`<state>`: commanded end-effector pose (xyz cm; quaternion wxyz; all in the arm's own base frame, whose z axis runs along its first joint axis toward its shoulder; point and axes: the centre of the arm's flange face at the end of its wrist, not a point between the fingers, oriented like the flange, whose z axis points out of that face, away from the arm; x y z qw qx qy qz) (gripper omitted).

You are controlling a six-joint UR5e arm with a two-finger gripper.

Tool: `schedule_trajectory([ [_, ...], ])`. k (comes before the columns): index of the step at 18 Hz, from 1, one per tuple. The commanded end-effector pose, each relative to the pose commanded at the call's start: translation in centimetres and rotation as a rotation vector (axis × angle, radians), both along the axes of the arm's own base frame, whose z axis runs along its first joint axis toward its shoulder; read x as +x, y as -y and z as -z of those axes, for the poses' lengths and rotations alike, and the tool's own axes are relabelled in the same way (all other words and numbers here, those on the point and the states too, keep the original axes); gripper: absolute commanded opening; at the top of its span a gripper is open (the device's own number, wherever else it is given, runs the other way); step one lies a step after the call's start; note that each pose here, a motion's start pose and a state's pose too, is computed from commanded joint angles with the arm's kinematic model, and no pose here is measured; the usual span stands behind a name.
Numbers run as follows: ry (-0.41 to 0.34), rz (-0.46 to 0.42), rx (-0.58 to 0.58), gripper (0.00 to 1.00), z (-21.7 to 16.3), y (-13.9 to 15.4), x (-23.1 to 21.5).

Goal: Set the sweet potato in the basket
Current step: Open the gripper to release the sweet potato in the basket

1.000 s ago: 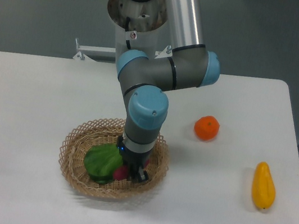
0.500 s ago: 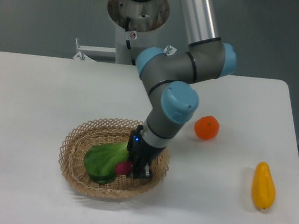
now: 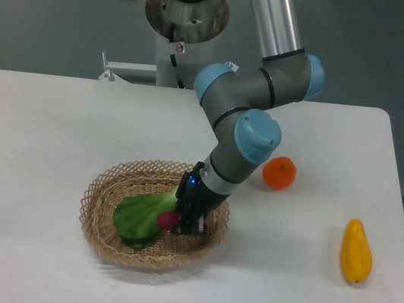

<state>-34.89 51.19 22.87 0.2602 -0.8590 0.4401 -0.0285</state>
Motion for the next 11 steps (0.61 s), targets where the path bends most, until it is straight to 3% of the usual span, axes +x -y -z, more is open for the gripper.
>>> schedule_trajectory([
  [1,0.008,-0.002,0.01,0.82,-0.2,0.0,0.1],
  [2,0.007,-0.008,0.013,0.92,-0.5,-0.1,0.1],
  [4,0.012,-0.035,0.011,0.99,-1.0,0.0,0.1],
  [8,0.013,-0.047,0.012,1.0,-1.5,0.2,0.3],
  [9,0.034,-0.141,0.0,1.0,-3.4,0.5,0.6],
  [11,0.058,-0.234,-0.014,1.0,-4.9,0.7,0.6],
])
